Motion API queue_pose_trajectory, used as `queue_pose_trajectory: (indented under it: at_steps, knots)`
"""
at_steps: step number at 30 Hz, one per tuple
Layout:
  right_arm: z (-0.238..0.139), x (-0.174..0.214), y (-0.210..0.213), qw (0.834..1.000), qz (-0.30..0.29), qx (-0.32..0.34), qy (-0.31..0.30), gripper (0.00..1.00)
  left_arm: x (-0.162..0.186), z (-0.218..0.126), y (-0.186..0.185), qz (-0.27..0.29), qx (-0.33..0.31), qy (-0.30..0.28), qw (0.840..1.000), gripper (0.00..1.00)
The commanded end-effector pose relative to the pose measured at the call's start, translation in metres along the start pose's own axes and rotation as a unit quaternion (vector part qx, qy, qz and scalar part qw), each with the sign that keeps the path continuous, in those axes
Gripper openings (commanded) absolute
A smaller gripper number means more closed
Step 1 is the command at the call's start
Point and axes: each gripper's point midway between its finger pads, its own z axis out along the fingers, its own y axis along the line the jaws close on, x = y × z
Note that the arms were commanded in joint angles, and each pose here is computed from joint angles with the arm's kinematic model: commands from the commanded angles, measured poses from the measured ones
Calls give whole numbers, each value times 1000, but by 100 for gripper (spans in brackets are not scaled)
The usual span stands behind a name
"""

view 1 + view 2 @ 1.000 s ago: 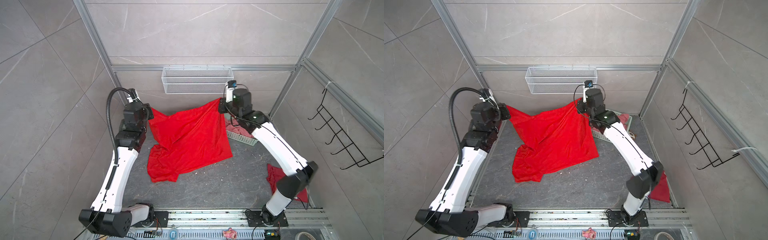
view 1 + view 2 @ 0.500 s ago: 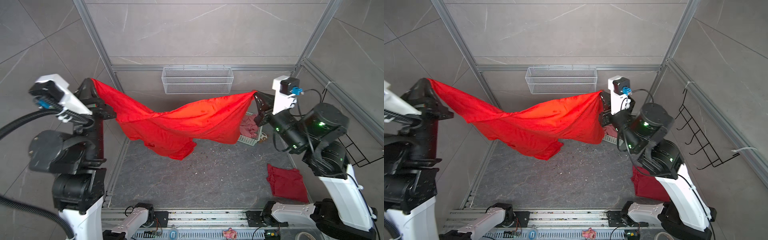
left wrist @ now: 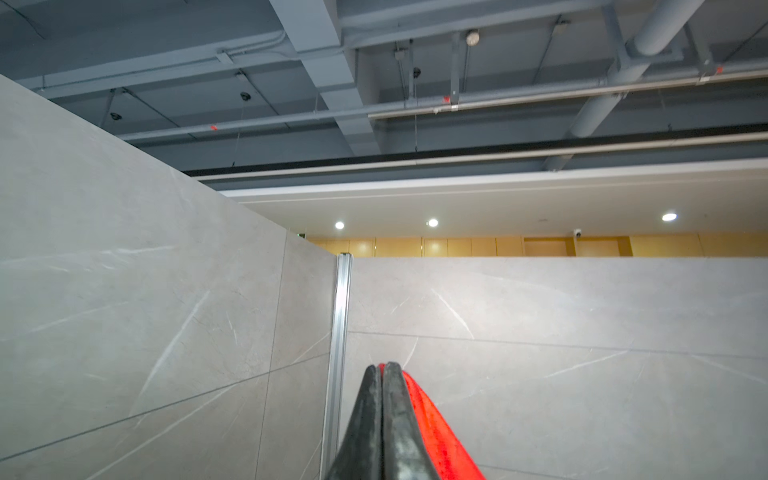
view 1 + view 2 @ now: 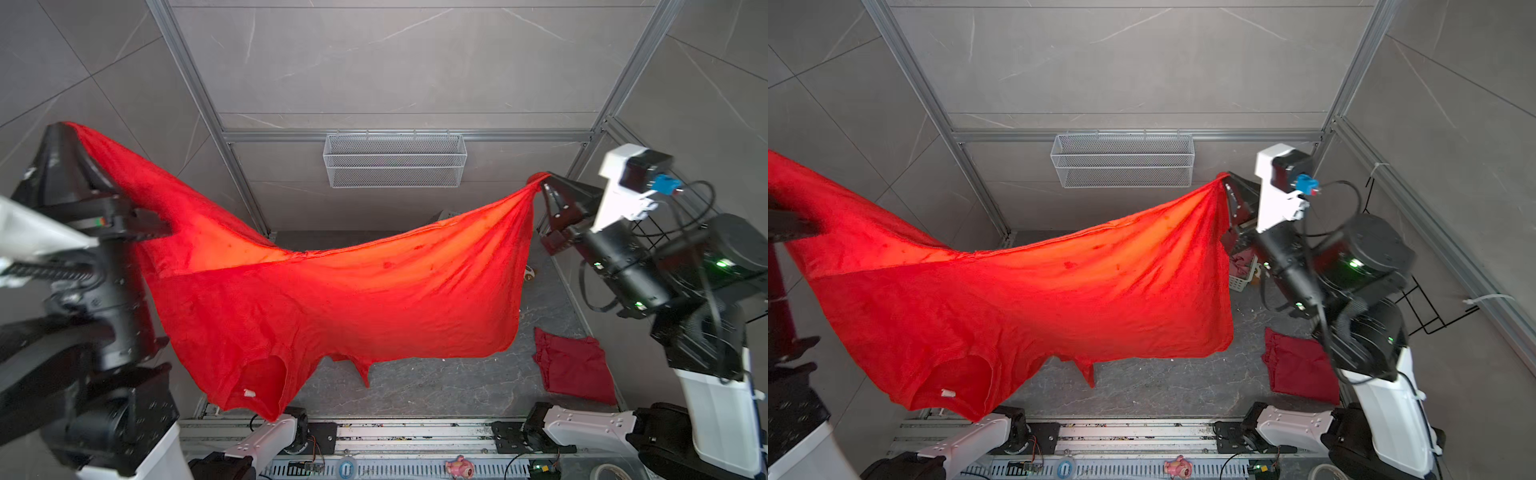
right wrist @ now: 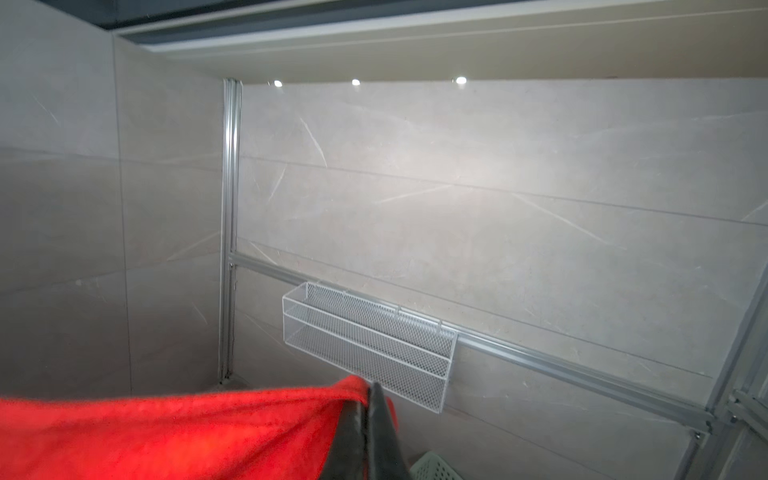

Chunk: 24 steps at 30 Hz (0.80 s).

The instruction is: Fold and stack the t-shirts

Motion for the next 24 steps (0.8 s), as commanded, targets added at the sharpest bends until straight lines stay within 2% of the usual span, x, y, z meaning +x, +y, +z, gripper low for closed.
queue_pose_trajectory:
  at_steps: [1,8,13,18,21,24]
  knots:
    - [53,62,20,995,-42,36,79,0,94,55,-29,50,4,84,995,0]
    - [117,148,40,979,-87,77,169,0,226,97,-49,80,-5,182,980,0]
    - [162,215,38,967,-71,86,228,0,329,106,-27,30,-27,261,965,0]
    - [198,297,47,949,-56,81,299,0,431,92,-15,-11,-39,346,937,0]
    - [214,337,54,937,-62,80,335,0,473,79,-14,-25,-43,377,925,0]
    - [222,339,52,934,-68,86,340,0,479,78,-12,-30,-45,382,922,0]
